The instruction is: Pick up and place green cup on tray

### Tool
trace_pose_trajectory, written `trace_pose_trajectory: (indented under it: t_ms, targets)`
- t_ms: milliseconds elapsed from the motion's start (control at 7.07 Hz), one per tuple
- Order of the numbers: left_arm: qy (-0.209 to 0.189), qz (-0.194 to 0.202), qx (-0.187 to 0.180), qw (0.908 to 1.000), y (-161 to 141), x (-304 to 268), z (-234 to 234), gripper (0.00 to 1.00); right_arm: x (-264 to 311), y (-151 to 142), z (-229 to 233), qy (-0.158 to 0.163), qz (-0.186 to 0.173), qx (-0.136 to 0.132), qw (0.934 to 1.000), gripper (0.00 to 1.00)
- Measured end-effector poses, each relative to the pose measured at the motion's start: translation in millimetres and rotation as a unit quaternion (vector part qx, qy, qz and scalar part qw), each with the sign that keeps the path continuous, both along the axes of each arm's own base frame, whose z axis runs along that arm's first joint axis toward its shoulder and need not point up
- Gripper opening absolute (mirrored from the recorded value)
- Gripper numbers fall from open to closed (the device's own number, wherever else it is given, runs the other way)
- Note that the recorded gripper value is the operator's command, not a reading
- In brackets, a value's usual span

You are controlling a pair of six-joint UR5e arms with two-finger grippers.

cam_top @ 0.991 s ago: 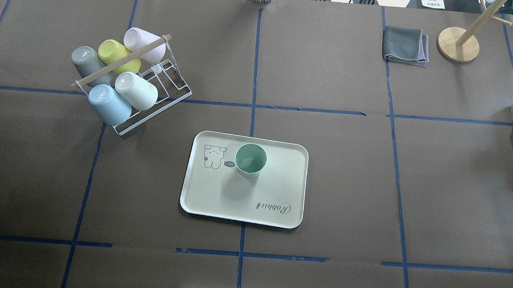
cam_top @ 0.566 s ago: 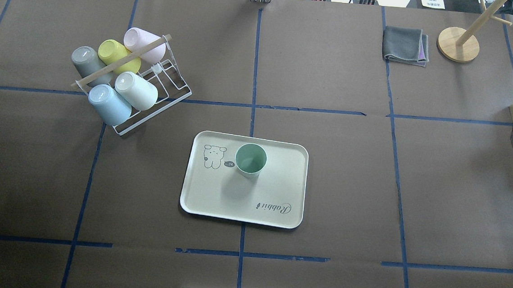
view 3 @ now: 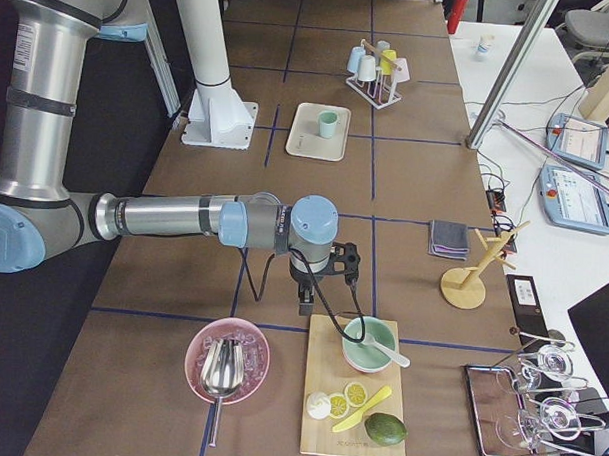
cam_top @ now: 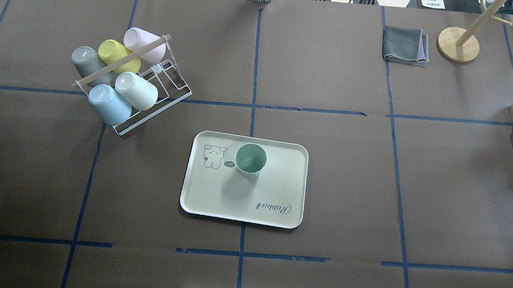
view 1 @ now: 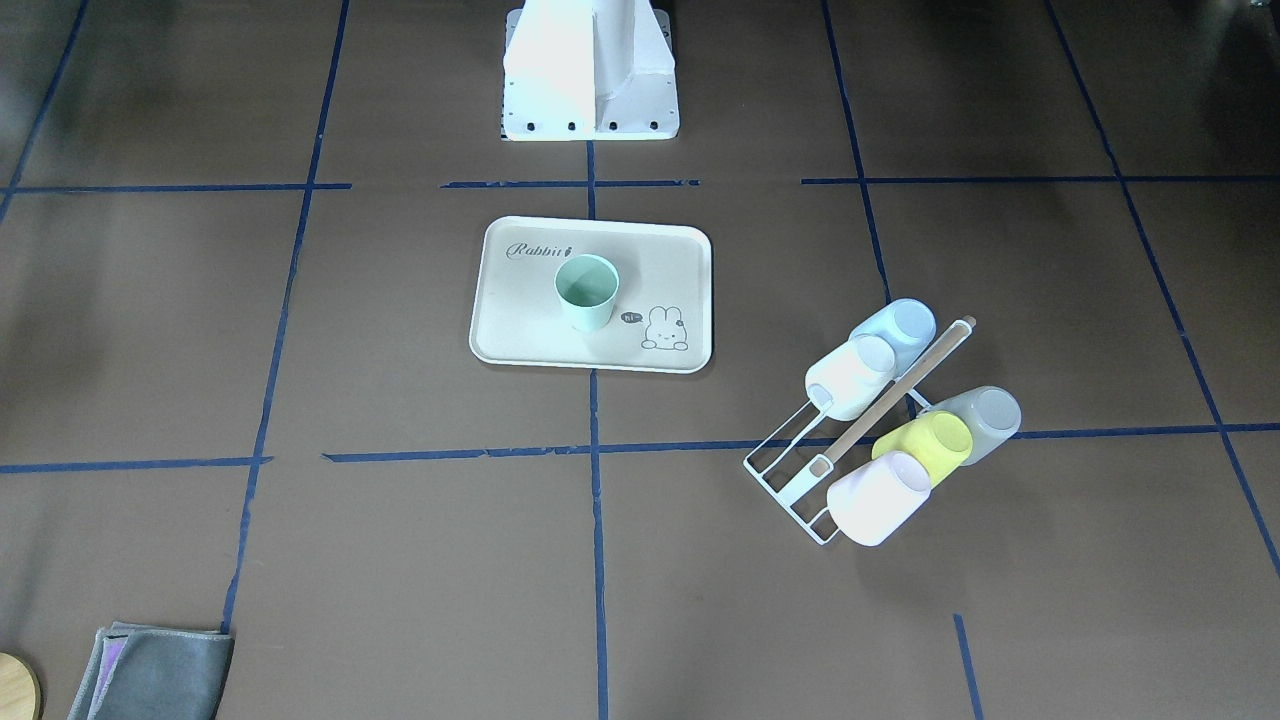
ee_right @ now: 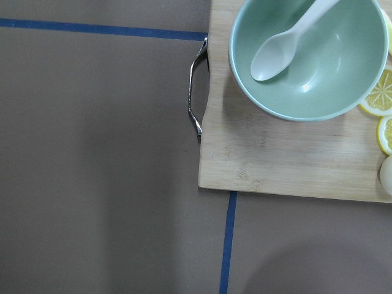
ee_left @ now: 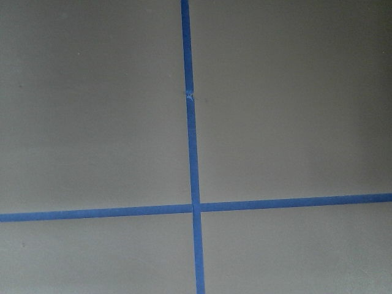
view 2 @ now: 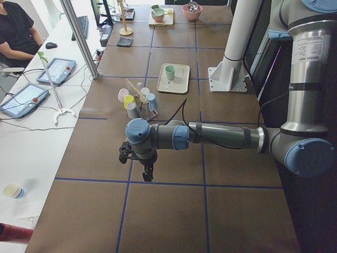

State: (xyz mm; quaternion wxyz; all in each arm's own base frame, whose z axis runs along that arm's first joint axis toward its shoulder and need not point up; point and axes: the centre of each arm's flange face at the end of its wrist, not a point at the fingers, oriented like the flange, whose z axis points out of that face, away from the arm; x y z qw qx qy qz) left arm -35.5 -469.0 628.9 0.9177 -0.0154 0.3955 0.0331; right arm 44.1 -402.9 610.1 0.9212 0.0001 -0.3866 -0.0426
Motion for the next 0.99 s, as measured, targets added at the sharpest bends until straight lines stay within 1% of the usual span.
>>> trace_pose_trajectory:
  t_ms: [283, 425, 991]
  targets:
    - [0.000, 0.002, 0.001, 1.0000, 20.0, 0.4, -2.4, 1.00, -0.7, -1.3, 2.2, 0.001, -0.001, -0.001, 1.0000, 1.00]
    - [-0.001, 0.002, -0.001, 1.0000, 23.5, 0.5, -1.3, 1.00, -0.7, -3.4, 1.1, 0.000, -0.001, 0.000, 1.0000, 1.00]
    - [-0.002, 0.003, -0.005, 1.0000, 22.6, 0.8, 3.4, 1.00, -0.8, -6.1, -0.5, 0.001, -0.001, 0.002, 1.0000, 1.00]
